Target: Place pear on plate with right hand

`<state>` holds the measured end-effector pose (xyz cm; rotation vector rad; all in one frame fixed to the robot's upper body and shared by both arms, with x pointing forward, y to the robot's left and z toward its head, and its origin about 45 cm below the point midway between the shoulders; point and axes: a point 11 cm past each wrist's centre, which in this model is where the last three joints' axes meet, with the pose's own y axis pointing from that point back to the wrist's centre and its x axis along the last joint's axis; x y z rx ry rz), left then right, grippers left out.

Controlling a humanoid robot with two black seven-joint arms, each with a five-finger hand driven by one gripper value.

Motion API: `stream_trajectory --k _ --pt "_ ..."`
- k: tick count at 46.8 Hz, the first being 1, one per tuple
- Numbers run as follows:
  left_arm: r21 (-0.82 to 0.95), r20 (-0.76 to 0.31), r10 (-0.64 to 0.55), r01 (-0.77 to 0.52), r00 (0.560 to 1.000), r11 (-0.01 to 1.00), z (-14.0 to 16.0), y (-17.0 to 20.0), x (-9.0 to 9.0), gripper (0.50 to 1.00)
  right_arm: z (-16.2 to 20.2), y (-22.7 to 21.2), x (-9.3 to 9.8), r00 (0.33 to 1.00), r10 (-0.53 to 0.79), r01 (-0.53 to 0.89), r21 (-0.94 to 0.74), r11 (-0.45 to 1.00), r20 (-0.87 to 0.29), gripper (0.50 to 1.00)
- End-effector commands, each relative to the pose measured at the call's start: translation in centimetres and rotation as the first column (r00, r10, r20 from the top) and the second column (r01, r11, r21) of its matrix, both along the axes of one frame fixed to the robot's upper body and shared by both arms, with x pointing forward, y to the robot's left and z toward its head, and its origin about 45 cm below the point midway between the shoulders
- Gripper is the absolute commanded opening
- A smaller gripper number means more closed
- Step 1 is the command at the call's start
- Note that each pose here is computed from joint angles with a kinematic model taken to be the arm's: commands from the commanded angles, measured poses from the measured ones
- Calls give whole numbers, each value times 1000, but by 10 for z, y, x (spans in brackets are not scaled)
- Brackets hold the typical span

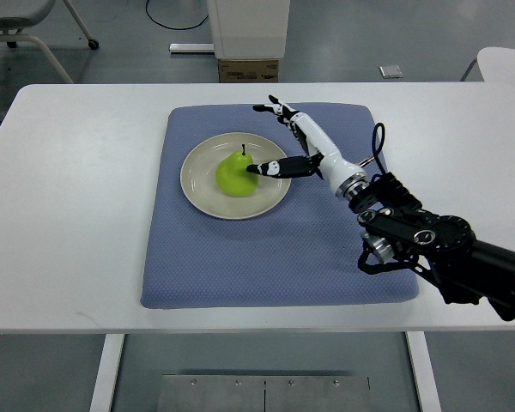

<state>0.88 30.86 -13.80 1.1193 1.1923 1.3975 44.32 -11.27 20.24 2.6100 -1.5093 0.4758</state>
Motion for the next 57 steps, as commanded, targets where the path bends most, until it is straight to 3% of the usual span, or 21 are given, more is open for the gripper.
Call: stream_trajectory --k 1,14,27,42,57 --pt "0 0 0 0 1000 1000 0 0 0 1000 4 -19 6 999 -45 45 16 999 2 998" --pt "0 0 0 0 1000 1000 0 0 0 1000 15 -62 19 983 -184 186 169 968 -29 998" --pt "0 0 0 0 1000 1000 0 0 0 1000 11 -103 28 909 -360 414 351 840 -210 1000" --pt "0 0 0 0 1000 1000 0 0 0 1000 25 -107 38 855 -395 518 543 660 -335 1000" --pt "0 0 0 0 1000 1000 0 0 0 1000 16 -115 34 827 -417 562 583 587 -376 1000"
